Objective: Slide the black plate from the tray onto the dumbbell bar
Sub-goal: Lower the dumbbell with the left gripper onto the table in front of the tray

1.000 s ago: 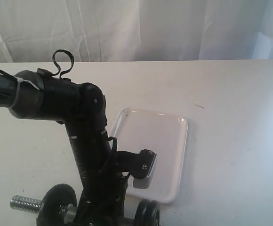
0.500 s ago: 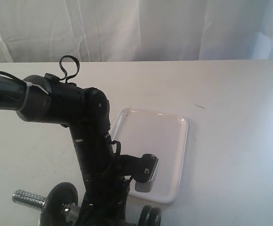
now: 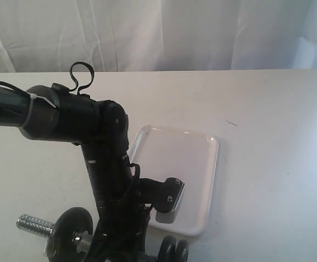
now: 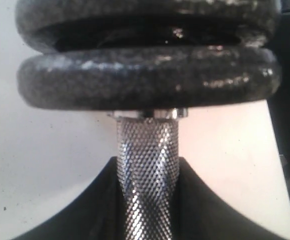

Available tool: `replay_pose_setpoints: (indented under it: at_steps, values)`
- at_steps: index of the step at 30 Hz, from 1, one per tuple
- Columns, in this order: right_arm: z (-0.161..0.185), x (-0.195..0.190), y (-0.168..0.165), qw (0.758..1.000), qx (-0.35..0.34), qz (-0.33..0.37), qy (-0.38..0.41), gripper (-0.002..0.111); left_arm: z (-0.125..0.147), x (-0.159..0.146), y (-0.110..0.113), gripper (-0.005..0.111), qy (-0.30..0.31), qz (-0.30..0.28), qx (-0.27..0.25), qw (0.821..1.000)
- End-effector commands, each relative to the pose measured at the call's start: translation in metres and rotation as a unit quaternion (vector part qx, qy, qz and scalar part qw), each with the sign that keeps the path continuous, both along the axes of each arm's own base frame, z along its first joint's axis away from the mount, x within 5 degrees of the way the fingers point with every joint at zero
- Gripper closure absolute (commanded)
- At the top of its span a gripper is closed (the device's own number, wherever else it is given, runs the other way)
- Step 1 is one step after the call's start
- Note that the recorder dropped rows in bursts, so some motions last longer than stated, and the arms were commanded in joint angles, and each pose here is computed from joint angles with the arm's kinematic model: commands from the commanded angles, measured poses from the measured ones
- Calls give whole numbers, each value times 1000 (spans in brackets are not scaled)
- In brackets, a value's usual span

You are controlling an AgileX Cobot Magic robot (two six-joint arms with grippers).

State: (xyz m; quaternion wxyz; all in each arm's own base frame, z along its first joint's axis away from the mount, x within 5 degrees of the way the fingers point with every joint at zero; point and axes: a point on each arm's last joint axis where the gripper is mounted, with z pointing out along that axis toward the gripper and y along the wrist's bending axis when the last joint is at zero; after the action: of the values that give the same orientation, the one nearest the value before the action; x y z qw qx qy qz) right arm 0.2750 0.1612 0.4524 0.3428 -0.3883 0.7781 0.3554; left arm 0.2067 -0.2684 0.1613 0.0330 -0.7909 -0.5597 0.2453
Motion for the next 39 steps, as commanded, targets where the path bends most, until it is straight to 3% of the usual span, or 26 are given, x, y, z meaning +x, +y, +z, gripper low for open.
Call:
replay_pose_setpoints:
  at_steps: [1,17,39]
  values:
    - [6,-3,-1,1000,10,-1,-5,108,7,3,-2,107,-21,8,-11,1000]
    - [6,-3,-1,1000,12,-4,2,108,5,11,-5,107,-68,9,-30,997]
    - [6,-3,-1,1000,15,-11,12,108,-5,13,-6,107,-68,10,-26,997]
